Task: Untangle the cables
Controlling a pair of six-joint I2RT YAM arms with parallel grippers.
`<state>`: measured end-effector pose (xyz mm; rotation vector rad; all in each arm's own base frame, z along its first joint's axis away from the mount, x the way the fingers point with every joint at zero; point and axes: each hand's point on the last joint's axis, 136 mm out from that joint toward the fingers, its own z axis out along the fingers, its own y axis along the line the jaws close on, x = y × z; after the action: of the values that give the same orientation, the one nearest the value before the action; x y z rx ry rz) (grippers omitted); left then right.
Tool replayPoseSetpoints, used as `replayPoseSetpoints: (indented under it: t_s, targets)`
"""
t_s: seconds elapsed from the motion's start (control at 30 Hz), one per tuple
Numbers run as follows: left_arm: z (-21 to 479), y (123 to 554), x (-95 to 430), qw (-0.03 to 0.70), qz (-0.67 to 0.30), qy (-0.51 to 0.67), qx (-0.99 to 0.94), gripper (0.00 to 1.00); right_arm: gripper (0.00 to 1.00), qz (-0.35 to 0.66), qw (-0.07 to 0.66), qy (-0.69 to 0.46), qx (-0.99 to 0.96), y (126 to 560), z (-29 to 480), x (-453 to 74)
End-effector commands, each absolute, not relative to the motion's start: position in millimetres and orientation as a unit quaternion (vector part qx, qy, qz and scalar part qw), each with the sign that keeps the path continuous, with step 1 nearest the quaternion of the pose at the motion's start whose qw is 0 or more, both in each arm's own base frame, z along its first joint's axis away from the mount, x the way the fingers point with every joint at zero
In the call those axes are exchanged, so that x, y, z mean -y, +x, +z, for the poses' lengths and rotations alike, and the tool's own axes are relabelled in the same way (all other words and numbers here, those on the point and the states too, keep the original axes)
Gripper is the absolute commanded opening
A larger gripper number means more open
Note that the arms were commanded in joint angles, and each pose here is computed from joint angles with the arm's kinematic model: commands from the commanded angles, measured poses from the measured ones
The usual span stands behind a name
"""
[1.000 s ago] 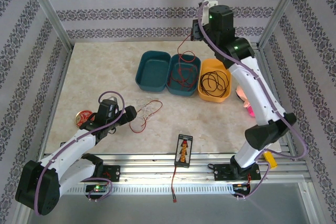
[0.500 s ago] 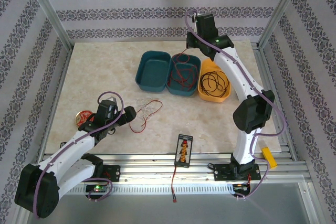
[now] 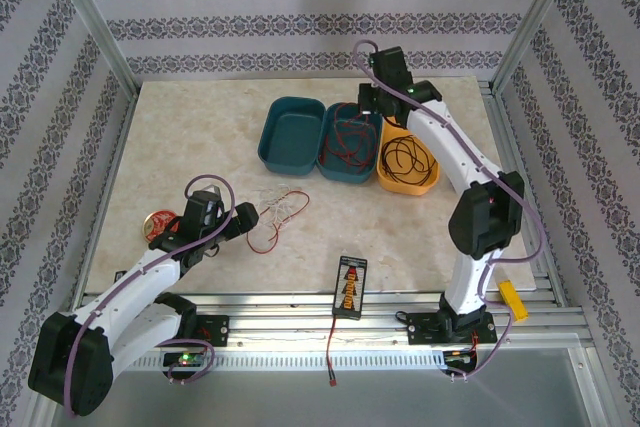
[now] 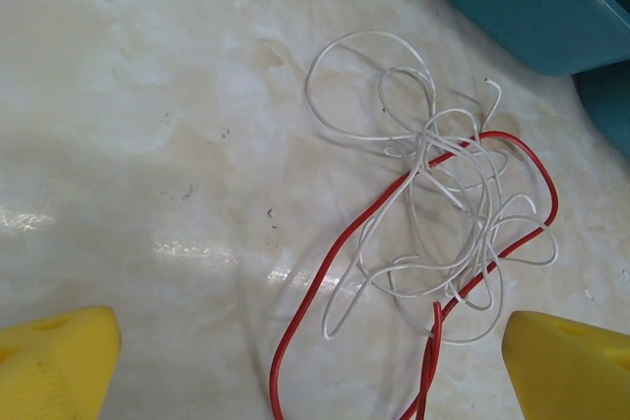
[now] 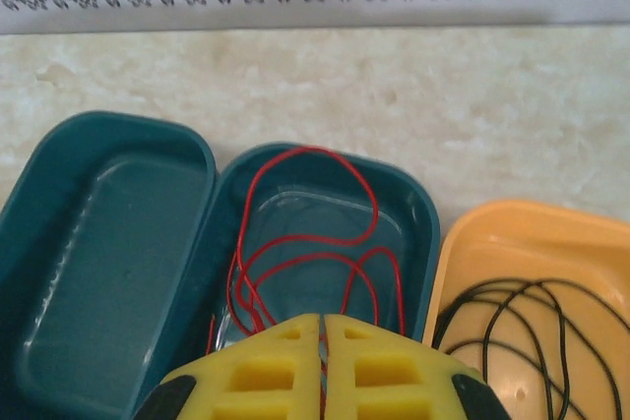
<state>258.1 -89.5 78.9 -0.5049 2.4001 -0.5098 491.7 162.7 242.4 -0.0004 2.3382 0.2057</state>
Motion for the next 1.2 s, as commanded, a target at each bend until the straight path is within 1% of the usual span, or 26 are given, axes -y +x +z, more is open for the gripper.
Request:
replayPoseSetpoints:
  t_s: [0.0,0.13,0.33,0.6,0.8,1.07,1.17]
  targets:
    - [71,255,83,0.306,-0.182,-0.199,-0.913,0.99,0.00,0.113,0.394,0.020,-0.912,475,259,-163]
    - [71,256,84,0.305,-0.183,-0.199,-0.913,0.99,0.00,0.121,0.378,0.017,-0.918,460,250,-167]
    - [71,257,85,0.305,-0.186,-0.198,-0.913,0.99,0.00,0.124,0.379,0.004,-0.917,441,257,-175]
    - [71,259,87,0.303,-0.189,-0.197,-0.913,0.99,0.00,0.108,0.376,0.004,-0.920,430,254,-171]
    - [69,259,88,0.301,-0.192,-0.198,-0.913,0.99,0.00,0.098,0.346,0.001,-0.933,440,225,-174]
    - [68,254,86,0.299,-0.192,-0.200,-0.913,0.99,0.00,0.100,0.267,-0.001,-0.958,463,166,-185]
    - [67,253,86,0.299,-0.192,-0.200,-0.913,0.99,0.00,0.091,0.250,-0.004,-0.964,470,149,-186]
